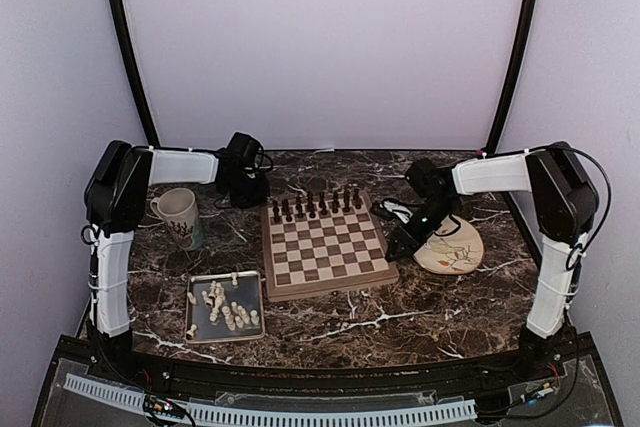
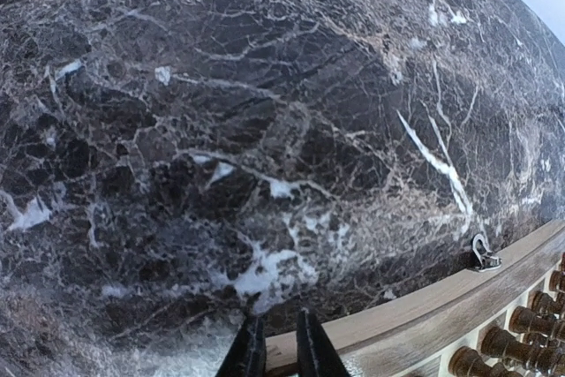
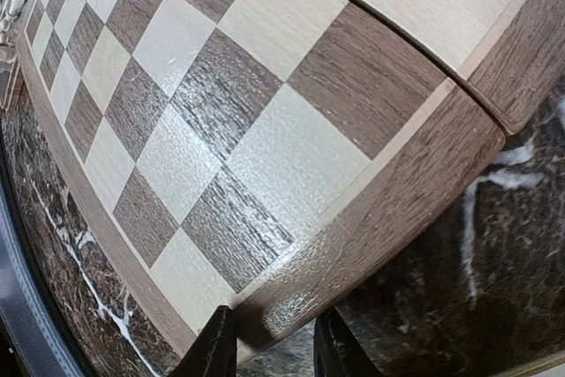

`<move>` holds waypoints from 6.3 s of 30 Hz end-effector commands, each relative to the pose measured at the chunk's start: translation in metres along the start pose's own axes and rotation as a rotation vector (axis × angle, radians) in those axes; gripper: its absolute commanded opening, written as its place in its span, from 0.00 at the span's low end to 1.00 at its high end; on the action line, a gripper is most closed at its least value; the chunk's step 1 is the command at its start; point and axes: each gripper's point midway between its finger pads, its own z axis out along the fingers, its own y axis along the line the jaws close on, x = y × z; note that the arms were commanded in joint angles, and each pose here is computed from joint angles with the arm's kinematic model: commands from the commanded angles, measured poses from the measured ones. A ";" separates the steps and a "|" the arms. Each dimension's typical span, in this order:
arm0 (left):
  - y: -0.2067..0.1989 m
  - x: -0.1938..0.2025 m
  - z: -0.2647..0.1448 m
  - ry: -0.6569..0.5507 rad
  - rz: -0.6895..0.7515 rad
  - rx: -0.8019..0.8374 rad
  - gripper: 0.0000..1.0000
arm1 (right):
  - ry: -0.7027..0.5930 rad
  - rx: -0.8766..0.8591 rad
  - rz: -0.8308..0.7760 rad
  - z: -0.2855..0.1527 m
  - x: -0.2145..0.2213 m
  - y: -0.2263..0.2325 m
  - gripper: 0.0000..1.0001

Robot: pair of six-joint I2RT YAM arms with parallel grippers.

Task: Set up the chess pieces on the board
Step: Move the chessboard to the center of the board, then adjust the rook at a8, then adjust the knight at b8, then pick up the king from the storage box.

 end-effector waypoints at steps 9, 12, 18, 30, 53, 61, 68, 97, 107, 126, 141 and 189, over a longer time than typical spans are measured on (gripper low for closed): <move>-0.036 0.072 -0.043 0.099 0.121 0.101 0.14 | 0.179 -0.067 -0.003 0.023 0.066 0.032 0.30; -0.035 0.077 -0.048 0.091 0.131 0.109 0.14 | 0.193 -0.073 0.003 0.022 0.071 0.035 0.29; -0.040 0.078 -0.049 0.073 0.173 0.133 0.15 | 0.188 -0.076 0.000 0.018 0.068 0.039 0.29; -0.057 -0.019 -0.128 -0.218 0.358 -0.008 0.34 | -0.016 0.025 -0.084 -0.052 0.026 0.031 0.36; -0.064 0.077 -0.149 0.161 0.828 0.283 0.48 | -0.331 0.099 -0.207 -0.084 0.013 0.020 0.37; -0.058 0.086 -0.114 0.251 0.791 0.248 0.45 | -0.343 0.110 -0.197 -0.078 0.020 0.013 0.36; -0.047 0.087 -0.095 0.274 0.774 0.174 0.38 | -0.334 0.095 -0.192 -0.073 0.022 0.012 0.36; -0.031 0.085 -0.077 0.294 0.761 0.071 0.22 | -0.320 0.097 -0.185 -0.069 0.025 0.009 0.36; -0.028 0.079 -0.075 0.270 0.763 0.035 0.19 | -0.318 0.101 -0.185 -0.069 0.025 0.008 0.36; -0.076 0.074 -0.088 0.215 0.769 0.223 0.35 | -0.310 0.090 -0.179 -0.066 0.026 0.008 0.36; -0.074 0.083 -0.064 0.241 0.782 0.204 0.32 | -0.303 0.089 -0.177 -0.064 0.028 0.007 0.36; 0.014 0.128 -0.244 0.029 0.583 0.149 0.96 | -0.337 0.065 -0.217 -0.075 0.021 0.018 0.36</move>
